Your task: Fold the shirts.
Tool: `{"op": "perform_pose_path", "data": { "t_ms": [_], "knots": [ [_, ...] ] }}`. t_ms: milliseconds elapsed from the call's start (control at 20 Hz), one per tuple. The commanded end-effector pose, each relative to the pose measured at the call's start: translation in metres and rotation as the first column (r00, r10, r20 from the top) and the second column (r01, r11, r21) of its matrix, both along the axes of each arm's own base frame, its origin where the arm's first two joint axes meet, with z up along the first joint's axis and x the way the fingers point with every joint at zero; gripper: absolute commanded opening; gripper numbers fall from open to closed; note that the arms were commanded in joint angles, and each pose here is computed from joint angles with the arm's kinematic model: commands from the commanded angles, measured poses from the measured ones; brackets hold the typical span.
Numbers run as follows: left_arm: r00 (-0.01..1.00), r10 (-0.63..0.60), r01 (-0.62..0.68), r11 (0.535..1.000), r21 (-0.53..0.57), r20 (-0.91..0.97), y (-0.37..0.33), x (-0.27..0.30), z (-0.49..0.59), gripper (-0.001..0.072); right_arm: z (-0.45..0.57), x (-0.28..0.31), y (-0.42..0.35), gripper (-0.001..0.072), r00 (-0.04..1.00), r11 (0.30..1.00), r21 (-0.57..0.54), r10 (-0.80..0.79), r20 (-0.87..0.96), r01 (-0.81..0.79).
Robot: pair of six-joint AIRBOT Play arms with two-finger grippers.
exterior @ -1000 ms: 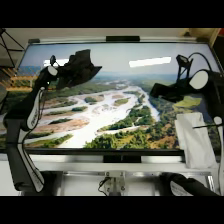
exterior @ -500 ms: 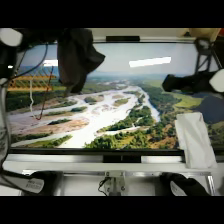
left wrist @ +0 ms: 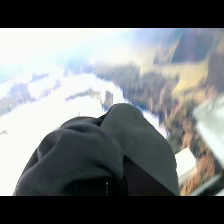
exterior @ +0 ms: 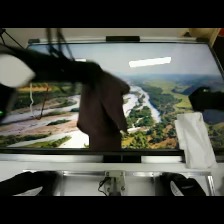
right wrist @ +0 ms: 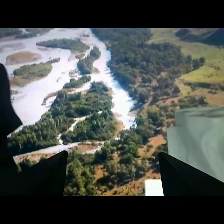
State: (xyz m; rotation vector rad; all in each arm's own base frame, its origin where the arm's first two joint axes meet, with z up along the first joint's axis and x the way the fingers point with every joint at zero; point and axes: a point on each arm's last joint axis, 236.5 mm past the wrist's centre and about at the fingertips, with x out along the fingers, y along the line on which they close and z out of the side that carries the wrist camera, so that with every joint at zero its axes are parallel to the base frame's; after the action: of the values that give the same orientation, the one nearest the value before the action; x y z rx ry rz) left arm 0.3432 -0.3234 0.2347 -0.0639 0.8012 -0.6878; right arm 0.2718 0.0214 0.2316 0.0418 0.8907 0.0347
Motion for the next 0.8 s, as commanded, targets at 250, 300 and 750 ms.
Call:
{"op": "perform_pose_path", "data": {
  "t_ms": [250,300,750],
  "knots": [
    [0.940,0.153,-0.099,0.978,0.186,-0.305,0.009,0.010,-0.135,0.0717,-0.117,0.015,0.047,0.0676,0.958,0.984,0.169,0.093,-0.273,-0.047],
    [0.925,0.181,-0.101,0.964,0.244,-0.334,0.042,0.012,-0.128,0.0716,-0.128,0.020,0.054,0.0676,0.944,0.980,0.189,0.114,-0.308,-0.057],
    [0.651,0.200,0.099,0.934,0.343,-0.732,0.120,-0.167,-0.250,0.0604,-0.242,0.044,0.091,0.0676,0.765,0.937,0.315,0.310,-0.564,-0.148]
  ]
}}
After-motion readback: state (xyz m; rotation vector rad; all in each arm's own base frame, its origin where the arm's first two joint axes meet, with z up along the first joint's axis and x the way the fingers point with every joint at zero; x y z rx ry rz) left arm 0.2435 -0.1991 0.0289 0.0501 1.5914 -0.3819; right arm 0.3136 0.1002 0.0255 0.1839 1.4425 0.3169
